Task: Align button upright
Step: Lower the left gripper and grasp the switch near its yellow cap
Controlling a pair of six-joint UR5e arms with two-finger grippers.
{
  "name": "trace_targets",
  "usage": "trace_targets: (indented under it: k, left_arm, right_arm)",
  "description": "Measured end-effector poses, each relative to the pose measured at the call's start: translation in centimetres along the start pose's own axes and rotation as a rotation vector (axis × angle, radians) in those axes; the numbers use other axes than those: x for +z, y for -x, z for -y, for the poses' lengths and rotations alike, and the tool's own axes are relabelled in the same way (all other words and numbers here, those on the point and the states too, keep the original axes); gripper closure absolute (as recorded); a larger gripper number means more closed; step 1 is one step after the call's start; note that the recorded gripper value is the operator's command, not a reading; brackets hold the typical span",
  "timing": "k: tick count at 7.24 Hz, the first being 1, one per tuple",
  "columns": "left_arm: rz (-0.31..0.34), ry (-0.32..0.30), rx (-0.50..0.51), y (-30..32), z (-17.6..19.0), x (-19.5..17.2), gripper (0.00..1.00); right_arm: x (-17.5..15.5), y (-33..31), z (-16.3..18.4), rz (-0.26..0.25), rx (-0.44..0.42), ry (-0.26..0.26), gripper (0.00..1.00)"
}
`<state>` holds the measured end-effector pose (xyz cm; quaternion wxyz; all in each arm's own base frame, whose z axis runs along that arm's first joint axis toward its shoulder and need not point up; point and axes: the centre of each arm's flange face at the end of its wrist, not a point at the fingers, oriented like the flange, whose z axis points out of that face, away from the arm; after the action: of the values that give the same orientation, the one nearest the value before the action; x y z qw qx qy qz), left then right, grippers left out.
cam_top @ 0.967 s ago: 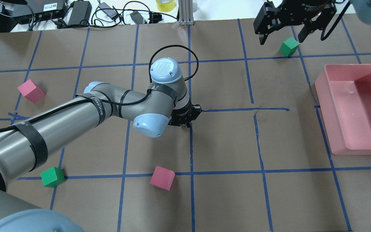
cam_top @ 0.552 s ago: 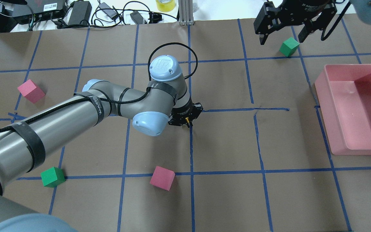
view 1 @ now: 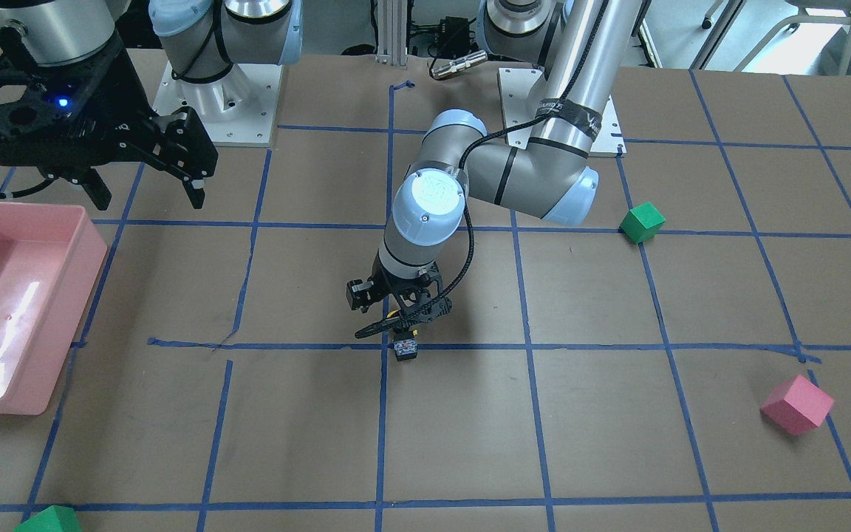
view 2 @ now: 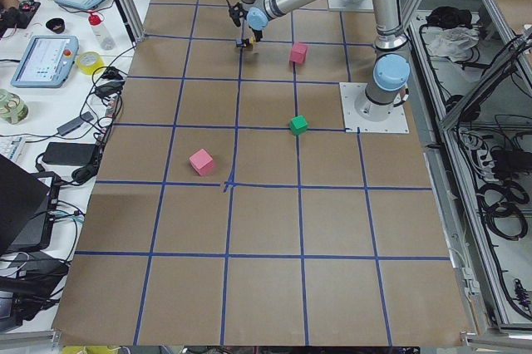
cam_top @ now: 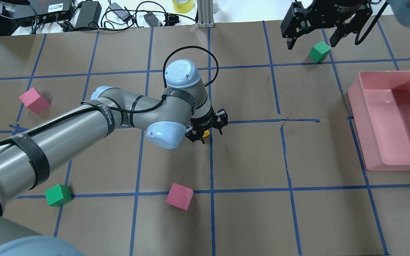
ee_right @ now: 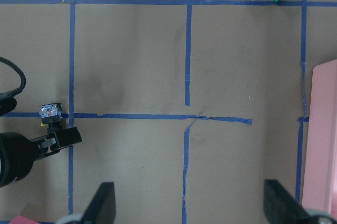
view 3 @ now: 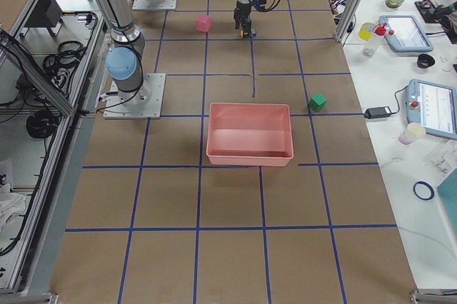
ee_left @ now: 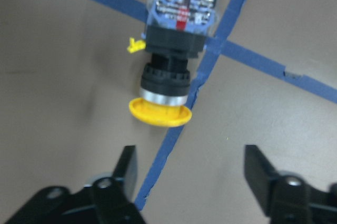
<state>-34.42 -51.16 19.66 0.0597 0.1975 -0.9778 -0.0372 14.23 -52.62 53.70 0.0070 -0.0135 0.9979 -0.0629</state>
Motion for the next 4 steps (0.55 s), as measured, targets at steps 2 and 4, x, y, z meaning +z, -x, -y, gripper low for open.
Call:
trace_targets:
  k: [2,4]
  left_arm:
    - [0.060,-0.056,0.026,0.4,0.9,0.2,0.00]
    - [0.098,-0.067,0.027,0.7,1.4,1.3,0.00]
  right_arm:
    - [0.0,0.0,0.0,0.000,0.000,0.001,0.00]
    - [0.0,0.0,0.0,-0.001,0.000,0.001,0.00]
